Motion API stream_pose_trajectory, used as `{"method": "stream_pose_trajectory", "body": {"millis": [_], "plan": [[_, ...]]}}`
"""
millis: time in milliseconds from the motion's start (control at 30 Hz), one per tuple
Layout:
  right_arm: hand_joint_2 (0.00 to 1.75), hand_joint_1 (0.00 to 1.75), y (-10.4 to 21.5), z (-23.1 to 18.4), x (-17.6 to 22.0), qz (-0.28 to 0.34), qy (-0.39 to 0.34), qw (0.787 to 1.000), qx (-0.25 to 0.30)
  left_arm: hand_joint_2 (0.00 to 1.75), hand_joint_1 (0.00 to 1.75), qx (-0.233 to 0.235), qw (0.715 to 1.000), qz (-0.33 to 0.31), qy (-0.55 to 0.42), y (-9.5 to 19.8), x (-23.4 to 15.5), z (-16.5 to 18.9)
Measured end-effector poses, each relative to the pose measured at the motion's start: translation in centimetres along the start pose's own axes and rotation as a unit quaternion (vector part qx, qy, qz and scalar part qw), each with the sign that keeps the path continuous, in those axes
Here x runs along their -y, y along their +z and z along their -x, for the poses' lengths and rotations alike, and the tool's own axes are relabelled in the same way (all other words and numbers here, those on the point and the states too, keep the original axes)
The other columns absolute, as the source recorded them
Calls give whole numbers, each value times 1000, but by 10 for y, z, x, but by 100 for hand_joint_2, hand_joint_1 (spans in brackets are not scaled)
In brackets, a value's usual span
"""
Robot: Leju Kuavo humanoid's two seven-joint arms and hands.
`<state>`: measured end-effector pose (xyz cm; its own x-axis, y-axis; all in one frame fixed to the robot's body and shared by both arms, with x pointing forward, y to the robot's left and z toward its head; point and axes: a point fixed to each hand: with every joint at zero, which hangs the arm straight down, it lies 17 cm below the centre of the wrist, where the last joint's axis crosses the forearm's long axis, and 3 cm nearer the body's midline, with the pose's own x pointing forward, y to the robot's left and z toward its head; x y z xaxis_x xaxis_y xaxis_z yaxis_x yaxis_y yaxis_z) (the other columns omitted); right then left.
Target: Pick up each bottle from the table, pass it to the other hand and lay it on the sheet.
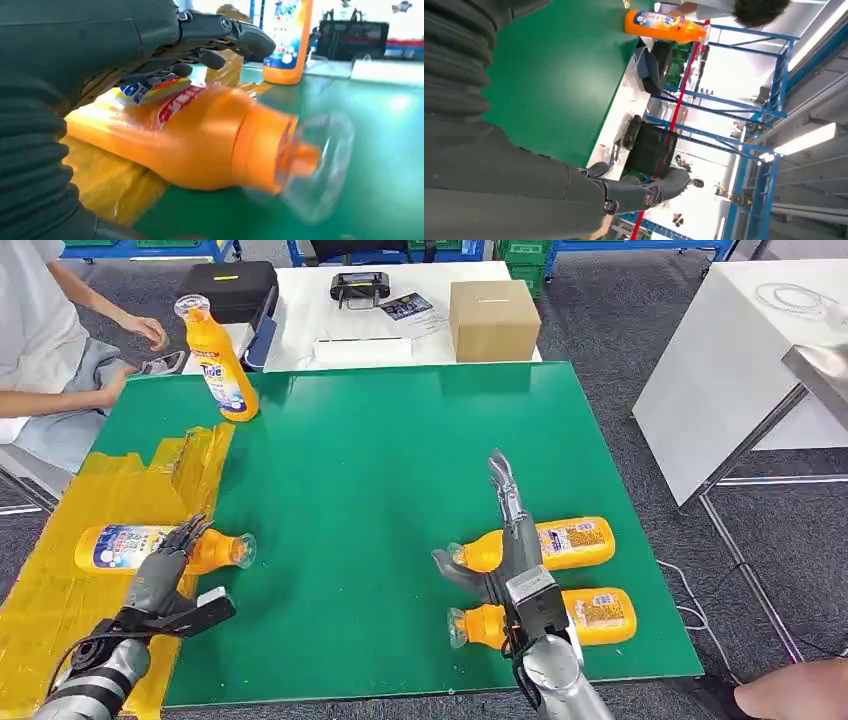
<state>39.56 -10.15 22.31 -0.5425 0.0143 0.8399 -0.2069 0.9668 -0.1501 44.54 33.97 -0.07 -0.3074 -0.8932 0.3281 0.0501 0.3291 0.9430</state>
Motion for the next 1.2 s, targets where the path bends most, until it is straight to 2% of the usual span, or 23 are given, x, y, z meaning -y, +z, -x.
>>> {"method": "stream_pose_trajectory", "body": {"millis": [67, 167, 300, 433, 533, 700, 800, 933, 1033, 1200], "plan": [[175, 0, 0, 1, 0, 0, 1, 1000, -1, 175, 0, -7, 997, -50, 65, 6, -15, -7], [175, 0, 1, 1, 1, 1, 2, 1000, -2, 175, 0, -14, 976, -144, 163, 16, -50, -24], [175, 0, 3, 3, 2, 1, 7, 1000, -5, 175, 0, 19, 951, -222, 217, 22, -94, -56], [175, 0, 3, 4, 3, 2, 7, 1000, -6, 175, 0, 53, 939, -254, 225, 24, -121, -80], [175, 0, 3, 4, 3, 3, 16, 1000, -5, 175, 0, 60, 931, -274, 234, 28, -134, -87], [175, 0, 5, 9, 9, 6, 99, 995, -9, 175, 0, 64, 871, -375, 311, 34, -194, -93], [175, 0, 7, 21, 14, -10, 183, 983, -28, 175, 0, 76, 856, -372, 350, 26, -201, -97], [175, 0, 18, 52, 38, -40, 288, 954, -78, 175, 0, 78, 860, -305, 401, 9, -179, -112], [175, 0, 27, 66, 58, -50, 326, 939, -98, 175, 0, 73, 859, -288, 418, 4, -170, -120], [175, 0, 53, 100, 95, -101, 397, 899, -157, 175, 0, 72, 855, -218, 464, -9, -145, -140]]}}
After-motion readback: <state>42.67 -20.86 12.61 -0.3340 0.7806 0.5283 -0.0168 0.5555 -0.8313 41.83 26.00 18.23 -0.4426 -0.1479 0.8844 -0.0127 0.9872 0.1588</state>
